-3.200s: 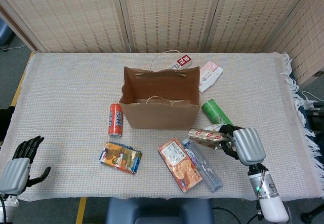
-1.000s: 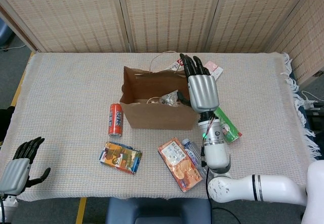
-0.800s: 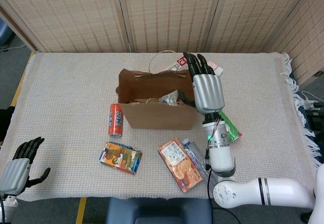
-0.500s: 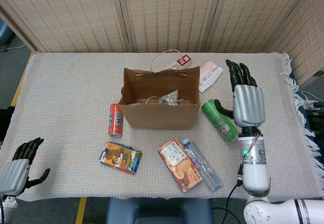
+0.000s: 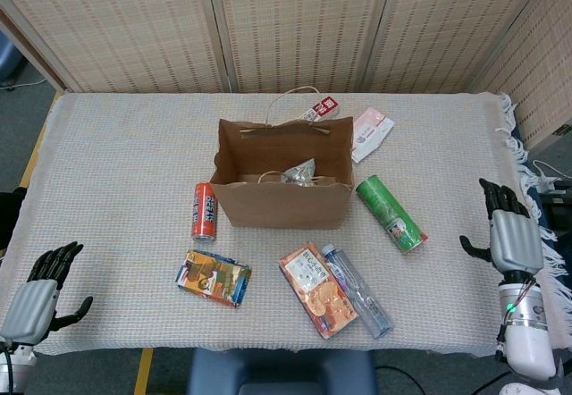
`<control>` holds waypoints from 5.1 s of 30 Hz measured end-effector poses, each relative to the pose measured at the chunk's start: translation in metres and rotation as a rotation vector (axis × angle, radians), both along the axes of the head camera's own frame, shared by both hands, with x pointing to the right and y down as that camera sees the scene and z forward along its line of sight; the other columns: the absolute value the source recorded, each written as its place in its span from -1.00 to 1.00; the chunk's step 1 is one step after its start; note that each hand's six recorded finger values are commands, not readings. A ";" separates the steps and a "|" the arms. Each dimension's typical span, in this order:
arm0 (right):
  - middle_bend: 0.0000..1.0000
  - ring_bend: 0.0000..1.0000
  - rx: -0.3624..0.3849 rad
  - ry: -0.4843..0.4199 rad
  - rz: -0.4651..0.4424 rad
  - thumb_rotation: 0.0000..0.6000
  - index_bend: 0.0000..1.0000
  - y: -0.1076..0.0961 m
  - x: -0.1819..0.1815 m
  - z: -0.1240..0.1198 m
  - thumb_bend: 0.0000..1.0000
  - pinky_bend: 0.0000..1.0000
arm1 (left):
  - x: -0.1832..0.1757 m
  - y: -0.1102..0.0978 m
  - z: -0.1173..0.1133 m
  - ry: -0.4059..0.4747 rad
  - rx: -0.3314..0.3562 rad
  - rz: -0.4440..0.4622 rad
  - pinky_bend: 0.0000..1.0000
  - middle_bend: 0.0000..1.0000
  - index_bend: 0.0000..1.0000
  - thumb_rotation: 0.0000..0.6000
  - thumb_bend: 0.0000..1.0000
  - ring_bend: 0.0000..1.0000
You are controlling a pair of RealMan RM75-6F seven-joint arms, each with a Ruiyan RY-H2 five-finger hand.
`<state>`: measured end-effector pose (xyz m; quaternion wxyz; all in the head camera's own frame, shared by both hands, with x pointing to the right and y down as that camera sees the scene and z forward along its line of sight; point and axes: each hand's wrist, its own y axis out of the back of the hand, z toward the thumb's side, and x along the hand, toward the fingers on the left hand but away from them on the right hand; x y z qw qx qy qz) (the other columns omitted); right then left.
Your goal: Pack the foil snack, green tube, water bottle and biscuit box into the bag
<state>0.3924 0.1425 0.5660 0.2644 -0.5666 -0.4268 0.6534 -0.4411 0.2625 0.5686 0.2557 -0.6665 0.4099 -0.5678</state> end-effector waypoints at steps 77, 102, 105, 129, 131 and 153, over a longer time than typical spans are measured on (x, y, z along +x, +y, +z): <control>0.16 0.22 0.269 -0.241 0.210 1.00 0.25 -0.069 -0.044 0.020 -0.06 0.59 | 0.000 0.001 0.002 0.010 -0.028 -0.007 -0.98 -1.00 -1.00 1.00 -0.34 -1.00; 0.16 0.19 0.473 -0.180 -0.477 1.00 0.26 -0.110 -0.250 -0.107 -0.06 0.54 | -0.003 0.001 -0.001 0.018 -0.026 -0.018 -0.98 -1.00 -1.00 1.00 -0.34 -1.00; 0.16 0.19 0.497 -0.048 -0.550 1.00 0.26 -0.113 -0.254 -0.098 -0.06 0.54 | -0.003 0.001 -0.001 0.020 -0.026 -0.019 -0.98 -1.00 -1.00 1.00 -0.34 -1.00; 0.15 0.05 0.312 0.090 -0.719 1.00 -0.17 -0.103 -0.284 -0.025 -0.28 0.44 | -0.005 0.001 0.000 0.026 -0.037 -0.028 -0.98 -1.00 -1.00 1.00 -0.34 -1.00; 0.06 -0.06 0.302 0.097 -0.699 1.00 -0.40 -0.104 -0.284 -0.023 -0.42 0.39 | -0.005 0.001 0.000 0.026 -0.037 -0.029 -0.98 -1.00 -1.00 1.00 -0.34 -1.00; -0.62 -0.70 0.320 0.060 -0.567 1.00 -1.00 -0.110 -0.267 -0.041 -0.89 -0.21 | -0.005 0.001 -0.001 0.018 -0.032 -0.027 -0.98 -1.00 -1.00 1.00 -0.34 -1.00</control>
